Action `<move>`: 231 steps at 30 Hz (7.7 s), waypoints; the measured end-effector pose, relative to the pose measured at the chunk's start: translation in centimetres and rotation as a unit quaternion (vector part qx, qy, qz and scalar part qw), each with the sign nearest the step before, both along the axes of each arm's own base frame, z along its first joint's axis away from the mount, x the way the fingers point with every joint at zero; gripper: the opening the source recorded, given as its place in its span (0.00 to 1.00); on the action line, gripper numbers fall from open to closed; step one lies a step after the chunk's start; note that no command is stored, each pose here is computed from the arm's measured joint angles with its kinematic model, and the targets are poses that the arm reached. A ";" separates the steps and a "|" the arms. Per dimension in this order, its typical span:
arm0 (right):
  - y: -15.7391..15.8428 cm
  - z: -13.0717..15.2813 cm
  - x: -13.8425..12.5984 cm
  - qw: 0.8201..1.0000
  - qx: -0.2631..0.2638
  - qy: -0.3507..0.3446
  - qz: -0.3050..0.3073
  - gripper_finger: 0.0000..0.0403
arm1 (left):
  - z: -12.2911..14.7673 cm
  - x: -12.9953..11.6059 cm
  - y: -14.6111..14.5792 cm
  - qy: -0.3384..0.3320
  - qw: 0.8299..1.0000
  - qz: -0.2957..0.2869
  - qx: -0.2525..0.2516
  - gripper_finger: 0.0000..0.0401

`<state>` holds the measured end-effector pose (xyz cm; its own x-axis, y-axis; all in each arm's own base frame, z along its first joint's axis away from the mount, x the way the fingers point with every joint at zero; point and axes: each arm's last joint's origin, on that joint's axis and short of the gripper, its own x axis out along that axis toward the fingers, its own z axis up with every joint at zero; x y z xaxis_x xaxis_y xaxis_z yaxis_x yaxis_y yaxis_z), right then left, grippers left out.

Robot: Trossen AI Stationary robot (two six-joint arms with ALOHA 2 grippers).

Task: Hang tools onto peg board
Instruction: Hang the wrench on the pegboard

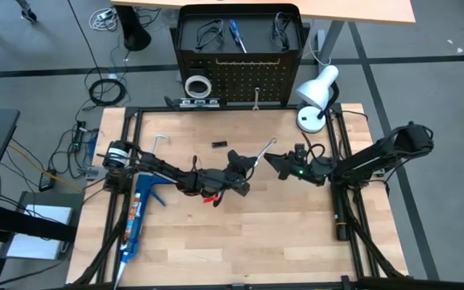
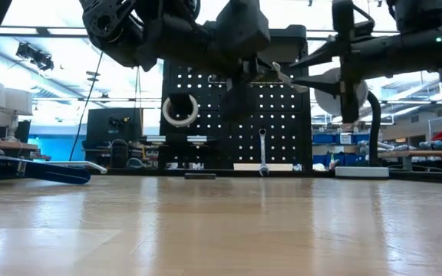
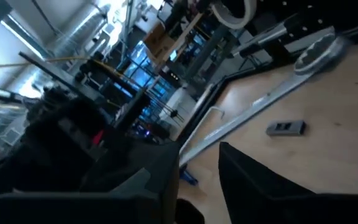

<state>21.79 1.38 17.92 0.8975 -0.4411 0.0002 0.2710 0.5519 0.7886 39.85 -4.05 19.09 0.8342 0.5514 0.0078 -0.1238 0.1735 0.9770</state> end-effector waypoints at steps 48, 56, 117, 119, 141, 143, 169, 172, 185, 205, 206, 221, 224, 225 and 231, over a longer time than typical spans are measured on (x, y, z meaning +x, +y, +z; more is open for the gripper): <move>-0.8 0.2 3.7 0.996 -0.011 -0.086 0.007 0.21 | 0.7 -0.1 0.1 -0.017 0.999 0.035 0.020 0.04; -1.0 0.2 3.6 0.996 -0.003 -0.090 -0.003 0.26 | 0.7 -0.2 0.0 -0.016 0.999 0.040 0.019 0.04; -1.7 -0.9 3.9 0.999 -0.044 -0.017 0.008 0.05 | -2.8 -2.6 -2.8 -0.164 0.947 0.066 -0.267 0.47; -2.0 -1.3 3.9 0.999 -0.045 0.005 0.006 0.05 | -3.0 -2.7 -2.8 -0.170 0.942 0.061 -0.284 0.47; -4.2 0.3 1.8 0.977 -0.146 0.154 -0.018 0.06 | -4.1 -2.4 0.1 -0.178 0.860 -0.019 -0.478 0.47; -4.4 0.7 1.3 0.975 -0.150 0.164 -0.021 0.06 | -4.1 -2.4 0.1 -0.176 0.858 -0.021 -0.482 0.47; -1.8 -1.0 -0.6 0.890 -0.229 0.306 0.249 0.06 | -3.1 -1.7 4.8 -0.173 0.734 -0.160 -0.638 0.47; -1.0 -0.8 -0.4 0.884 -0.254 0.291 0.262 0.06 | -2.6 -1.6 5.1 -0.185 0.723 -0.180 -0.641 0.47; 0.1 -0.8 1.1 0.891 -0.293 0.240 0.250 0.06 | 0.1 0.2 4.9 -0.184 0.695 -0.242 -0.651 0.44; 0.2 -1.2 1.4 0.891 -0.296 0.240 0.246 0.26 | 0.5 0.4 5.0 -0.191 0.713 -0.244 -0.629 0.03; 0.2 -1.0 1.3 0.891 -0.298 0.238 0.247 0.28 | 0.5 0.4 5.0 -0.193 0.713 -0.244 -0.629 0.03; 0.7 -0.9 0.3 0.881 -0.282 0.269 0.268 0.44 | 1.4 0.3 5.2 -0.229 0.697 -0.269 -0.625 0.03; 0.7 -0.9 0.3 0.882 -0.284 0.272 0.258 0.42 | 1.5 0.3 5.2 -0.234 0.695 -0.272 -0.623 0.03; 0.7 -0.9 0.3 0.883 -0.284 0.273 0.256 0.41 | 1.5 0.3 5.2 -0.234 0.695 -0.271 -0.623 0.03; 0.7 -0.9 0.3 0.883 -0.284 0.274 0.254 0.33 | 1.5 0.3 5.3 -0.242 0.698 -0.264 -0.620 0.03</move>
